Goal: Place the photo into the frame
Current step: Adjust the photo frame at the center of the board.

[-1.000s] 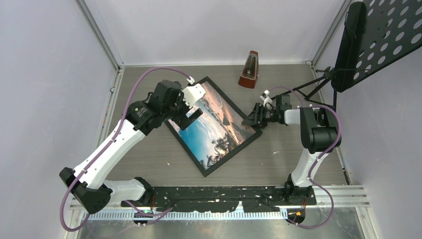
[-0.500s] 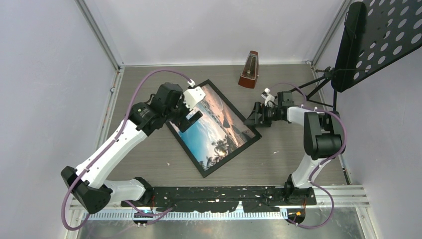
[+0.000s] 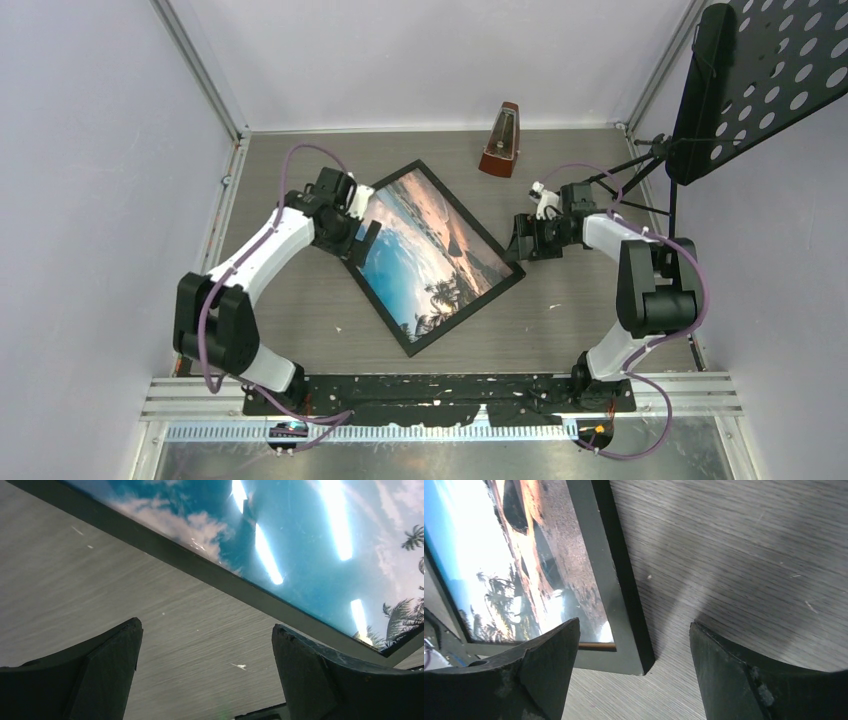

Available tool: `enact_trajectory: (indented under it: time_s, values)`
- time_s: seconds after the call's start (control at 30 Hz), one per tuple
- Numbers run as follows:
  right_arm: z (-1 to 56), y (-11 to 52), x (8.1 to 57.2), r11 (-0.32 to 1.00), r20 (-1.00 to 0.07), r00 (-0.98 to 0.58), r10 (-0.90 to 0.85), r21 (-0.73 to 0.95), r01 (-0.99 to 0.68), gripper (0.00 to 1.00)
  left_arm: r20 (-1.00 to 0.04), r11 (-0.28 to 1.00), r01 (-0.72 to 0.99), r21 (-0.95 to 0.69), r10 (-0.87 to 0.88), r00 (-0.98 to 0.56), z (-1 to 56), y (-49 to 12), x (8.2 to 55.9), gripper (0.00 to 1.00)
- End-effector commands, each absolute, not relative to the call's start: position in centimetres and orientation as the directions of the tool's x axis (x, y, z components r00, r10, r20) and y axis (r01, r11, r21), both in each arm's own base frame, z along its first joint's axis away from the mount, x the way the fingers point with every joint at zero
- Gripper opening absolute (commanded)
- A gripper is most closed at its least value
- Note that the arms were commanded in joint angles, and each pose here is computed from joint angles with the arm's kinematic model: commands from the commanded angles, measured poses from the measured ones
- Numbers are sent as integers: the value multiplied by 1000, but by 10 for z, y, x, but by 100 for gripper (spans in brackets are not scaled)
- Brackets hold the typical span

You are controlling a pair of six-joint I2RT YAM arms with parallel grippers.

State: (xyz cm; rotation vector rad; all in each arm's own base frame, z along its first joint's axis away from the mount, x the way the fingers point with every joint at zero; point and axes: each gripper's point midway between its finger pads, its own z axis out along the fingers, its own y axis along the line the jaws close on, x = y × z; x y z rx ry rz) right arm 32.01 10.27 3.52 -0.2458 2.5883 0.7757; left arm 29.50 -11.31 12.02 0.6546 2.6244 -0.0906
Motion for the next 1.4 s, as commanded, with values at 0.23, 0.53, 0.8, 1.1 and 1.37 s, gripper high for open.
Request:
enact_trajectory:
  time_s: [0.23, 0.53, 0.8, 1.1, 1.37]
  values:
    - [30, 97, 315, 853, -433, -885, -171, 384, -353, 87, -237, 932, 273, -237, 217, -947, 58, -127, 290, 100]
    - [30, 128, 294, 789, -423, -840, -341, 357, -500, 84, -113, 922, 203, -331, 175, -978, 31, -133, 296, 100]
    - [41, 166, 263, 666, -428, -772, -470, 402, -629, 80, -91, 909, 198, -367, 177, -980, 27, -139, 316, 100]
    - [56, 222, 213, 442, -485, -631, -606, 454, -774, 80, -129, 921, 216, -325, 183, -975, 38, -132, 360, 99]
    - [72, 297, 166, 162, -578, -456, -677, 488, -858, 80, -244, 917, 236, -323, 160, -956, 62, -130, 399, 100]
